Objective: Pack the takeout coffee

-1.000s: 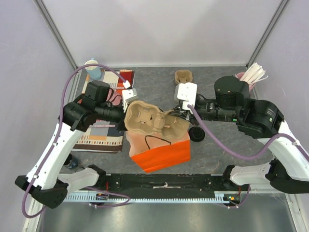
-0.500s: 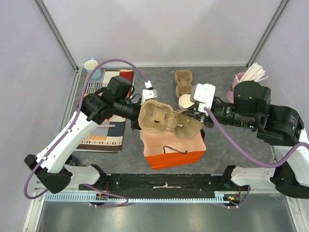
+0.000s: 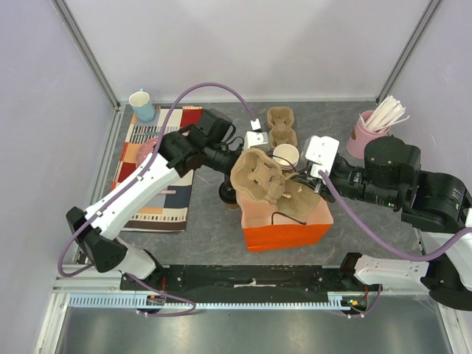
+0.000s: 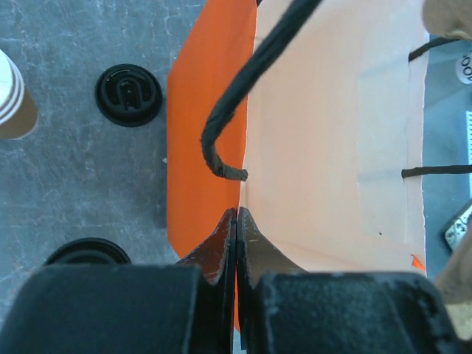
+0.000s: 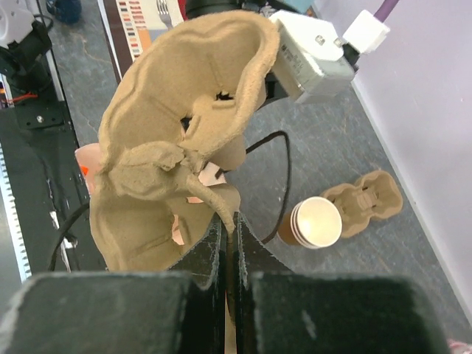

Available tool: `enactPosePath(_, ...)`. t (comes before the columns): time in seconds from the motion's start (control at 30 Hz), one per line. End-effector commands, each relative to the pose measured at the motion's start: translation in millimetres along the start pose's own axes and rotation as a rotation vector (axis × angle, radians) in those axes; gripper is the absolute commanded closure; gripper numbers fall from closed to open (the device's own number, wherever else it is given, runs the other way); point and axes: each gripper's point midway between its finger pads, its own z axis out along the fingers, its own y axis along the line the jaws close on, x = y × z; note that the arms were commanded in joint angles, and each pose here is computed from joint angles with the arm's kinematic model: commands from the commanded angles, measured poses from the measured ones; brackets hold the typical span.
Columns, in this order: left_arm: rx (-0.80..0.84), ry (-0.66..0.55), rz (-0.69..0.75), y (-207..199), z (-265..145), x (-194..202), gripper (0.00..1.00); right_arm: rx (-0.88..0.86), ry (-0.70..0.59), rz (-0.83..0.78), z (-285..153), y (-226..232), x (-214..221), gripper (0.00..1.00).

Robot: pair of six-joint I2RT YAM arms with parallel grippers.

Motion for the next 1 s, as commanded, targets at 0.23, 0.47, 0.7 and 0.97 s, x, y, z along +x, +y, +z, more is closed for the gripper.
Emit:
enactPosePath(0.23, 0.05, -0.038, 0.249, 10, 12, -27, 0.98, 0.085, 0.096, 0.071, 1, -1, 48, 1.0)
enactPosePath(0.47, 0.06, -0.002, 0.333, 23, 21, -25, 0.98, 0.143, 0.136, 0.081, -8, -6, 65, 1.0)
enactPosePath(0.7, 0.058, 0.027, 0.383, 34, 26, -23, 0.98, 0.136, 0.277, 0.088, 3, -1, 96, 1.0)
enactPosePath(0.97, 0.062, 0.018, 0.406, 44, 29, -23, 0.98, 0.158, 0.296, 0.11, -9, -1, 103, 1.0)
